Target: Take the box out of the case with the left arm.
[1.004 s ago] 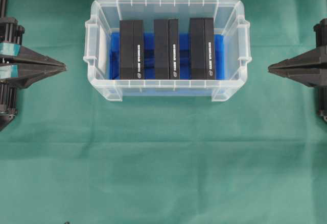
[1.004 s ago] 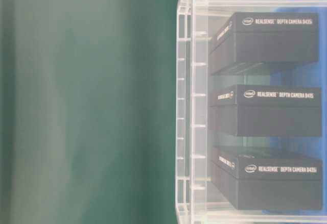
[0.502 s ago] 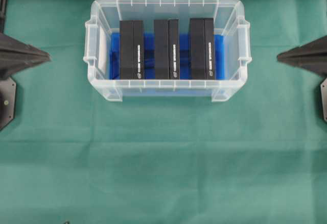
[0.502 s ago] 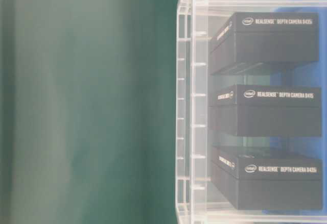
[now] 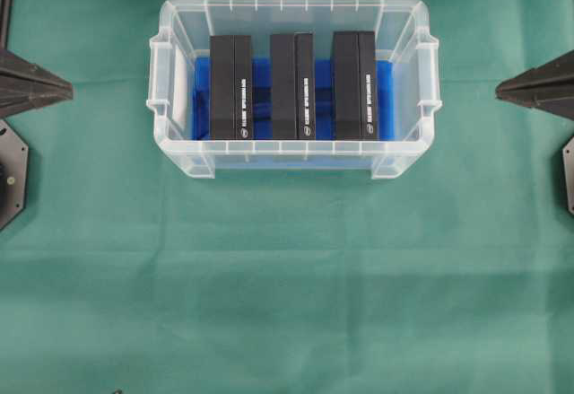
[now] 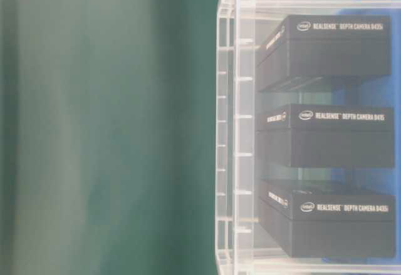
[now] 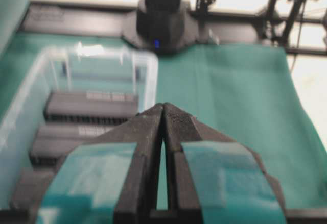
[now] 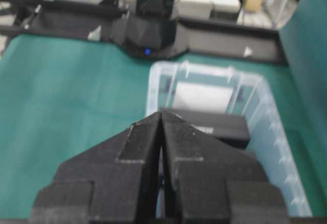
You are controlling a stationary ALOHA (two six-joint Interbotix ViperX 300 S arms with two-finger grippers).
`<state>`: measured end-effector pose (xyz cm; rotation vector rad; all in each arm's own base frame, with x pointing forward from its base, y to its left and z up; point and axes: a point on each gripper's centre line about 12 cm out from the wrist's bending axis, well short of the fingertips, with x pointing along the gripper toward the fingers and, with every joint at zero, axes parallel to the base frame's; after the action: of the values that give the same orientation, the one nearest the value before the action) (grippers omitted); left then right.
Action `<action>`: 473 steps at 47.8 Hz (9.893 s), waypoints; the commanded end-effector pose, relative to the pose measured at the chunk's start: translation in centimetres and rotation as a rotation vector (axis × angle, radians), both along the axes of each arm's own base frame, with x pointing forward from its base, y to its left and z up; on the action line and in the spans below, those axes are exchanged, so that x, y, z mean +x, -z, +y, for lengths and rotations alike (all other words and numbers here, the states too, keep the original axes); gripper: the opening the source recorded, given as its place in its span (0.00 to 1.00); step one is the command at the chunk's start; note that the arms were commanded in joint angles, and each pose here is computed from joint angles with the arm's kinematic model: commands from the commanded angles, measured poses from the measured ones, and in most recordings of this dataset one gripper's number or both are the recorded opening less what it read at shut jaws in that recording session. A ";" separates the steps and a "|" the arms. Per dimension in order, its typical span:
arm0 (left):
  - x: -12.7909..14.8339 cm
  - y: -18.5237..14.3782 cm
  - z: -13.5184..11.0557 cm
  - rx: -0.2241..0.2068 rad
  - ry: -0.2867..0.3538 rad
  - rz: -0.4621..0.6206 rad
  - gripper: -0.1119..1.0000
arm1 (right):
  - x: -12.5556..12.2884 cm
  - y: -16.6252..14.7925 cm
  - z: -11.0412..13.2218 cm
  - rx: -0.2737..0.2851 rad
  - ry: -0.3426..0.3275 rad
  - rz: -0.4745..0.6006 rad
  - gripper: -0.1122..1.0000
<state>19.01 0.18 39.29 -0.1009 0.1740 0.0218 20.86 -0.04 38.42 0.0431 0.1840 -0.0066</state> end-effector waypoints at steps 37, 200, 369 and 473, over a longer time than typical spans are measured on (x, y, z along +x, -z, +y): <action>-1.9 3.4 -0.5 -0.177 -0.121 0.880 0.12 | -2.2 3.8 -0.1 0.113 0.086 0.888 0.13; -1.8 5.7 7.1 -0.944 -1.078 0.963 0.97 | -2.3 4.0 -0.7 0.066 0.123 0.896 0.13; 26.2 9.2 9.5 -0.972 -1.030 0.950 0.96 | -2.4 4.7 -1.2 0.030 0.152 0.908 0.13; 26.5 18.6 10.3 -1.001 -1.060 0.947 0.96 | -1.1 5.1 -1.2 0.031 0.150 0.895 0.13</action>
<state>45.79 10.57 20.76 -1.1911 1.0469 1.0557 19.61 -1.23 32.99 0.0825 1.0891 -0.1740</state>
